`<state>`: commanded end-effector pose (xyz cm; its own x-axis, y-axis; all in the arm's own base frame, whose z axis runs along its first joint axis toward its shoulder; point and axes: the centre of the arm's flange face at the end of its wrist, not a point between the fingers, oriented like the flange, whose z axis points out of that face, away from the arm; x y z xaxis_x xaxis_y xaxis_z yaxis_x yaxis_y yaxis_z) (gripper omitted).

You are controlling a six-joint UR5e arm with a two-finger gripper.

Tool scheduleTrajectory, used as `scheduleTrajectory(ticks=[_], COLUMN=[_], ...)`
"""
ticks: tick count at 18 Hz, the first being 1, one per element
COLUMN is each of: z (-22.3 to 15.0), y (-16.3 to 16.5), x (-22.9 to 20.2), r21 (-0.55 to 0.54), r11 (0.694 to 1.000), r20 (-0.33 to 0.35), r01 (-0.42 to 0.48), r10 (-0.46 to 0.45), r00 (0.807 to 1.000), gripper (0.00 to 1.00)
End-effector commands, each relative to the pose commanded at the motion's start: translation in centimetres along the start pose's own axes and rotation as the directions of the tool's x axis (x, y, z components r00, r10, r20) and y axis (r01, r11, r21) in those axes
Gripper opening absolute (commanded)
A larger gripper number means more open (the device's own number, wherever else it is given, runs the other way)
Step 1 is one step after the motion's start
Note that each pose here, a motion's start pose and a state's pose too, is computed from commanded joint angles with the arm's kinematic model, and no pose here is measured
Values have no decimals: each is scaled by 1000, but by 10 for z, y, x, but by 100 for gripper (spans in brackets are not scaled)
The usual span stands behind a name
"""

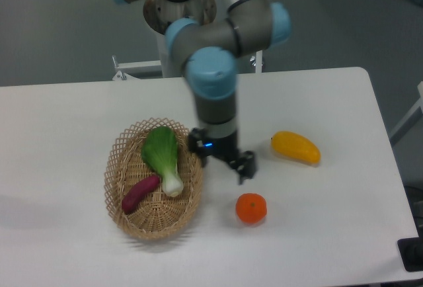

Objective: Place the sweet potato in the basket

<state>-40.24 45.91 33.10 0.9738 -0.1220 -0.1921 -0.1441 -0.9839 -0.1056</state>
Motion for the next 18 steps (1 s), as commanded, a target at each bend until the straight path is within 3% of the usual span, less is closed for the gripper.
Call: scheduleTrajectory(ticks=[12, 18], z=[16, 16], y=[129, 143], x=[-69, -79], r21=[-60, -61], r11=[992, 990], r20=[-51, -48], r01=[-114, -127], r10=[111, 124], r00=[992, 991], gripper=[100, 100])
